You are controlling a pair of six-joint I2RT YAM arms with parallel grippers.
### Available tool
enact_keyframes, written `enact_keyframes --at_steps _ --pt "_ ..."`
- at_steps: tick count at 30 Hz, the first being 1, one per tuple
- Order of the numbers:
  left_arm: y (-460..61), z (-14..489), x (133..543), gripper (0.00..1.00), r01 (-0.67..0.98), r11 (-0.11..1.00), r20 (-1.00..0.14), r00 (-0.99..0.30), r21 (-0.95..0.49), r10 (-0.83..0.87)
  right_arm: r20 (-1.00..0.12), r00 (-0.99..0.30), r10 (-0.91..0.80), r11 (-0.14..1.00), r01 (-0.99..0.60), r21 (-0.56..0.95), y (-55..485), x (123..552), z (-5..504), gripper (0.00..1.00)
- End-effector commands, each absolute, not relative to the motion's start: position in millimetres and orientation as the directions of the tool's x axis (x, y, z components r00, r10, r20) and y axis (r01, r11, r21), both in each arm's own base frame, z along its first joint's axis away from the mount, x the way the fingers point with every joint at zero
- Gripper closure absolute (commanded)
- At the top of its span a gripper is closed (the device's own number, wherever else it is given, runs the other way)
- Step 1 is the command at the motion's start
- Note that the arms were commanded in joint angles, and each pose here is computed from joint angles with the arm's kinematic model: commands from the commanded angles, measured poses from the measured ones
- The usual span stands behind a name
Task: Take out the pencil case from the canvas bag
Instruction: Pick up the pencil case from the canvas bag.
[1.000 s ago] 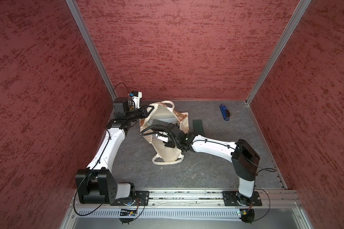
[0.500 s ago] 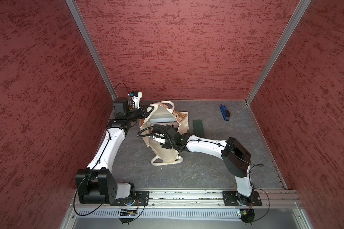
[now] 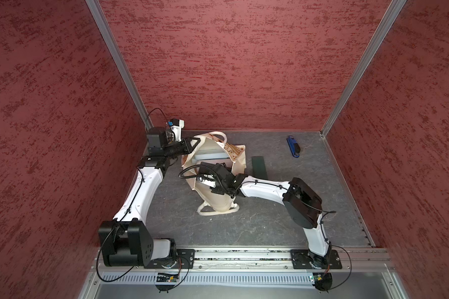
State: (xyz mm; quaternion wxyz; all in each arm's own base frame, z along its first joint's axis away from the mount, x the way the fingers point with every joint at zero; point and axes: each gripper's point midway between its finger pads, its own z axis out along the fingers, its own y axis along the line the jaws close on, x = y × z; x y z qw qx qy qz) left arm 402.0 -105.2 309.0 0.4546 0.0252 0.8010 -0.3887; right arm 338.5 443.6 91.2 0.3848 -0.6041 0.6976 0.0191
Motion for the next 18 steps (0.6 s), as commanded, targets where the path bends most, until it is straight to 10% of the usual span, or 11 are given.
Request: enact_keyframes --at_steps 1,18 --pt "-97.3 323.7 402.5 0.97 0.401 0.697 -0.766 -0.546 -0.595 -0.34 -0.619 0.028 -0.785 0.315 -0.843 -0.436 442.3 339.2 129.8 0.79" --pt "-85.7 322.0 406.2 0.97 0.373 0.696 -0.752 -0.545 -0.614 -0.371 -0.822 0.144 -0.551 0.458 -0.771 -0.443 412.1 313.1 250.3 0.9"
